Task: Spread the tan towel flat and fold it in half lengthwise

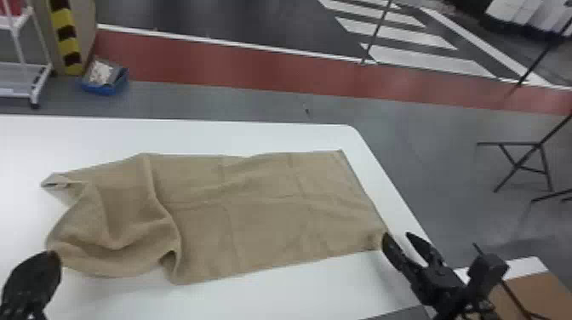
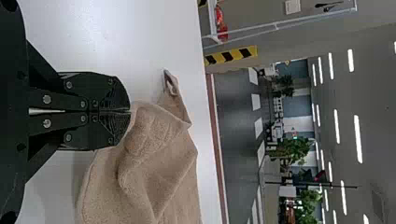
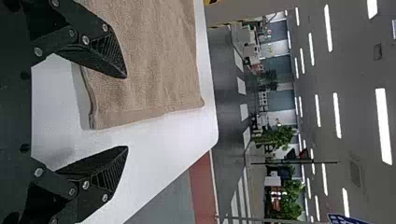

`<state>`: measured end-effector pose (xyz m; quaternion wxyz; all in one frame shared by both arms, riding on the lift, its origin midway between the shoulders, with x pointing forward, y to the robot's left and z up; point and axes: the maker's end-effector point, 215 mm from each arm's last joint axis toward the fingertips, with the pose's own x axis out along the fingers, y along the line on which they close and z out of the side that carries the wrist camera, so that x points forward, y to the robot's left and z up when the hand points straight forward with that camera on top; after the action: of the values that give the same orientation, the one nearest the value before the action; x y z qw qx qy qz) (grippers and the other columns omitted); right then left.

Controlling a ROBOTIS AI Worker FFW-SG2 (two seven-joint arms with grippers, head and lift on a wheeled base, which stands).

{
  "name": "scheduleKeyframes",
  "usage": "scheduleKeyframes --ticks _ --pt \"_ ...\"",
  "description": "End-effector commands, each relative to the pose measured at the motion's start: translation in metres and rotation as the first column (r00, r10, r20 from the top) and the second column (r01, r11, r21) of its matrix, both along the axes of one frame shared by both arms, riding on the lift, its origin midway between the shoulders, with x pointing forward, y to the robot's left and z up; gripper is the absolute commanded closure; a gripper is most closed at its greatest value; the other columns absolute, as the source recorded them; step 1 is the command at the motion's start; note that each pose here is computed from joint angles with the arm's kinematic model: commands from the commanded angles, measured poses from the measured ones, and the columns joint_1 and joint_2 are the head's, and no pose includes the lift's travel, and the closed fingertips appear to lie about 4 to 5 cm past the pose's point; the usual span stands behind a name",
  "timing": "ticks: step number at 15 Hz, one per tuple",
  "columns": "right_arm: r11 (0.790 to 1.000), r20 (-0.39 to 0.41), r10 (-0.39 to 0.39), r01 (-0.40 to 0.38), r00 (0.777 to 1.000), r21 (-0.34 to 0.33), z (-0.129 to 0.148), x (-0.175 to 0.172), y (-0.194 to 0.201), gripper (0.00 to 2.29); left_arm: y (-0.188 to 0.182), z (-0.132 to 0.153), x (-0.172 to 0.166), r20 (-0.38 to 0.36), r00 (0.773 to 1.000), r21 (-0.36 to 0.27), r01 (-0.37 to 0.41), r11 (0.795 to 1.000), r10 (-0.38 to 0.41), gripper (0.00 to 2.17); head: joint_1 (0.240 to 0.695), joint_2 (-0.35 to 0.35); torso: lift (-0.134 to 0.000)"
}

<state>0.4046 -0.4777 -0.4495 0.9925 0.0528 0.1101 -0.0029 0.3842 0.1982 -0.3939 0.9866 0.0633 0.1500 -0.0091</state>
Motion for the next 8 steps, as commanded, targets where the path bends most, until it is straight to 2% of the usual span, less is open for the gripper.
scheduleKeyframes --ticks 1,8 --pt "1.000 -0.025 0.002 -0.002 1.000 0.000 -0.0068 0.0038 -0.0011 0.44 0.0009 -0.0010 0.0007 -0.001 1.000 0.006 0.000 1.000 0.000 1.41 0.695 -0.350 -0.128" --pt "1.000 -0.067 0.016 -0.015 0.998 0.010 -0.0166 0.0115 0.0047 0.51 0.0044 -0.0064 0.0020 -0.005 1.000 0.029 -0.004 1.000 0.004 1.41 0.695 -0.350 -0.128"
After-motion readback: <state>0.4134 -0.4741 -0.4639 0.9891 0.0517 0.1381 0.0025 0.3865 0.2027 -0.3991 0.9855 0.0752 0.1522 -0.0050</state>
